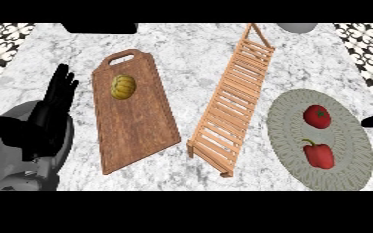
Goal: Pick the tomato from the placemat and place it in the tiered shelf
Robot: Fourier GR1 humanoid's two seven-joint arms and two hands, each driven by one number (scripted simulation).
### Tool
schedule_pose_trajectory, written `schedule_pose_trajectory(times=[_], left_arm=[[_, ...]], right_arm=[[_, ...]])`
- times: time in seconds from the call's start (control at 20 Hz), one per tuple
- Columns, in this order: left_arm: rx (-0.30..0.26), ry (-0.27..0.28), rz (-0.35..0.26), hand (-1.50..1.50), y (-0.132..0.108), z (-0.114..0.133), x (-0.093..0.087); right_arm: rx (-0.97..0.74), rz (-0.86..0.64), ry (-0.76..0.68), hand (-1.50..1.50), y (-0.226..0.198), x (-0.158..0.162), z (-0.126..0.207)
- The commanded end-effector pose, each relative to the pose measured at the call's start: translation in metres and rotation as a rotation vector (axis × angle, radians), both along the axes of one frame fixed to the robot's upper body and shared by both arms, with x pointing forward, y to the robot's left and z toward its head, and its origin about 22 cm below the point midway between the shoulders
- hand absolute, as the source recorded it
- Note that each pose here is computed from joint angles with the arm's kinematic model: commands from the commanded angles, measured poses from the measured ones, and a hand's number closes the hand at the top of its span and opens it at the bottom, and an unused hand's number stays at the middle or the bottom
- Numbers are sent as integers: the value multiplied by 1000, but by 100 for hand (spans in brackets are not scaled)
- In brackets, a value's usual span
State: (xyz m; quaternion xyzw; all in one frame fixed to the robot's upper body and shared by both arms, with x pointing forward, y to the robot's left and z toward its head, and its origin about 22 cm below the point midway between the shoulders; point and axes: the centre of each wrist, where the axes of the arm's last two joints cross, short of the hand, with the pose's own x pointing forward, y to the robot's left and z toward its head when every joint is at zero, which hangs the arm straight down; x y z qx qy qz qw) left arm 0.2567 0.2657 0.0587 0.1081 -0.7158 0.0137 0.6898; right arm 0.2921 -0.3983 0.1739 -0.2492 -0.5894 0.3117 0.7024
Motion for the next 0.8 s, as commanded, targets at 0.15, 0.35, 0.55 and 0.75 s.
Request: schedule_pose_trajectory(times=[0.15,0.35,0.55,0.75], left_arm=[[1,-5,-18,0,1,8,5],[8,-3,-11,0,7,8,-4],[4,-23,18,0,-2,-8,-3],[5,-10,-2,0,-5,-15,-11]], right_arm=[[-311,-88,156,-150,64,14,-5],[-343,-103,208,-150,87,26,-15],[-448,-137,228,-150,99,26,-28],[-592,-176,356,-150,96,36,-44]])
